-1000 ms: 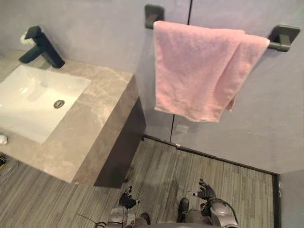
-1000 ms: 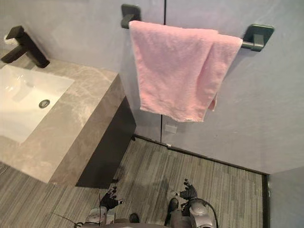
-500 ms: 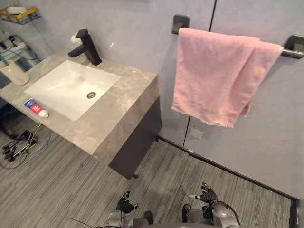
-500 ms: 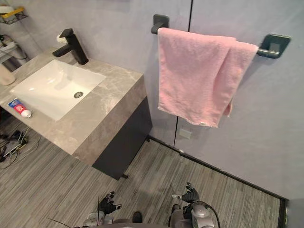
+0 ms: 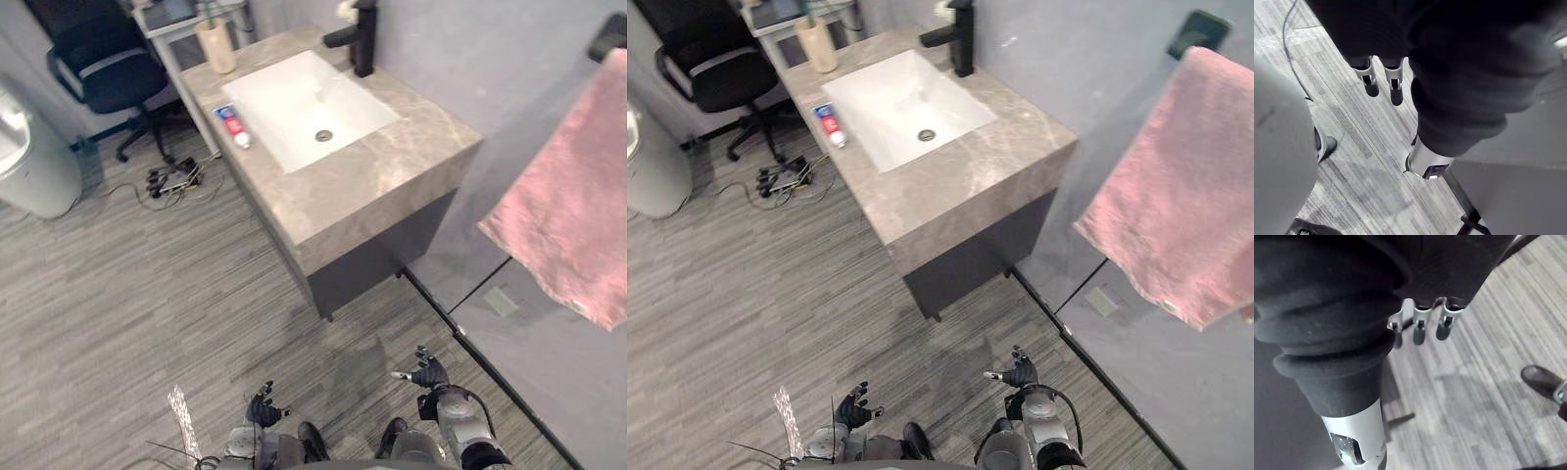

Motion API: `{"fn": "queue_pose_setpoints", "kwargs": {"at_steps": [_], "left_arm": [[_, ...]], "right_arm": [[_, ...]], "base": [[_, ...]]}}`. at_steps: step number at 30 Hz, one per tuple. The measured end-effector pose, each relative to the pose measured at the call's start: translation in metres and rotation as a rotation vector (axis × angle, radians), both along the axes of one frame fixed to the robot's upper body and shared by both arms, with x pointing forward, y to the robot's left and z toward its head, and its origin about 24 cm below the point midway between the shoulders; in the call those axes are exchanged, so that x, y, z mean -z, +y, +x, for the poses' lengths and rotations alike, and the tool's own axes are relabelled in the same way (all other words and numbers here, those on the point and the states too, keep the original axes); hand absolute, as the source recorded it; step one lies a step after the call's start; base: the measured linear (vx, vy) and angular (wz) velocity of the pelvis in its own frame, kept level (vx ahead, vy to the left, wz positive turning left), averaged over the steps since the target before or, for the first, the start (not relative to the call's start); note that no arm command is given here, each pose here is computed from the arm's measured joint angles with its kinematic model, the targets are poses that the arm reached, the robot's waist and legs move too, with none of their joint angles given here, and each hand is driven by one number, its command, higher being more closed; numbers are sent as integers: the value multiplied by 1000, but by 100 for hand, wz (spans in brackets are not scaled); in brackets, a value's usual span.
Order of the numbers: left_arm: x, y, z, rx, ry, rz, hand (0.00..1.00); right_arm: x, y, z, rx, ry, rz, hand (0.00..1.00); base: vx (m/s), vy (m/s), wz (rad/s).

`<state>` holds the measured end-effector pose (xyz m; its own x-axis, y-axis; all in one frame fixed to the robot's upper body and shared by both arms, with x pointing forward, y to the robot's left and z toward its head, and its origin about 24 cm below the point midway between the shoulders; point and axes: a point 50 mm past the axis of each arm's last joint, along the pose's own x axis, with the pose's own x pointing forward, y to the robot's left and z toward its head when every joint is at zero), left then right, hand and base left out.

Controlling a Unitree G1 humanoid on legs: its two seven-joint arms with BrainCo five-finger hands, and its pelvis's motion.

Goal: Organize washtable

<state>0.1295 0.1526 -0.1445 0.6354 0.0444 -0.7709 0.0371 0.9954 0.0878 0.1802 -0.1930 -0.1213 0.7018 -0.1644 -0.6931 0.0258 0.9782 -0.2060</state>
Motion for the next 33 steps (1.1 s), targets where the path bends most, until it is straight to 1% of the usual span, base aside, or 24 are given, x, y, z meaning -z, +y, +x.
{"fn": "queue_pose_setpoints", "kwargs": {"at_steps": [3, 4, 7, 12, 17, 20, 24, 27, 28, 30, 32, 33], "left_arm": [[2, -3, -3, 35, 26, -3, 0], [2, 0, -3, 39, 24, 3, 0], [3, 9, -7, 37, 36, 26, 0], [6, 22, -15, -26, 66, 41, 0], [5, 32, -14, -97, 53, 43, 0], [4, 33, -13, -105, 53, 44, 0], [1, 39, -2, -144, 26, 41, 0], [3, 42, -9, -146, 49, 46, 0], [2, 48, -9, -147, 45, 57, 0], [3, 50, -14, -222, 45, 38, 0], [3, 49, -14, -234, 43, 32, 0], [4, 44, -14, -239, 47, 17, 0]], "right_arm": [[7, -4, -15, 60, 40, 17, 0], [9, 0, -19, 59, 50, 28, 0], [8, 10, -11, 26, 40, 41, 0], [7, 18, -5, -11, 38, 45, 0], [6, 29, -3, -94, 38, 45, 0], [11, 25, -17, -84, 62, 45, 0], [7, 23, -12, -83, 36, 44, 0], [8, 21, -17, -54, 31, 61, 0], [9, 25, -20, -30, 29, 83, 0], [13, 20, -29, -2, 54, 87, 0], [13, 22, -30, -14, 58, 87, 0], [12, 17, -30, -16, 58, 69, 0]], "base": [[-72, 181, 116], [-113, 139, 32], [-88, 105, 6], [-52, 36, 14], [-28, 56, 23], [120, 56, 101], [220, 49, 78], [234, 5, 81], [351, -104, 100], [493, -148, 66], [436, -78, 23], [604, 11, 17]]}}
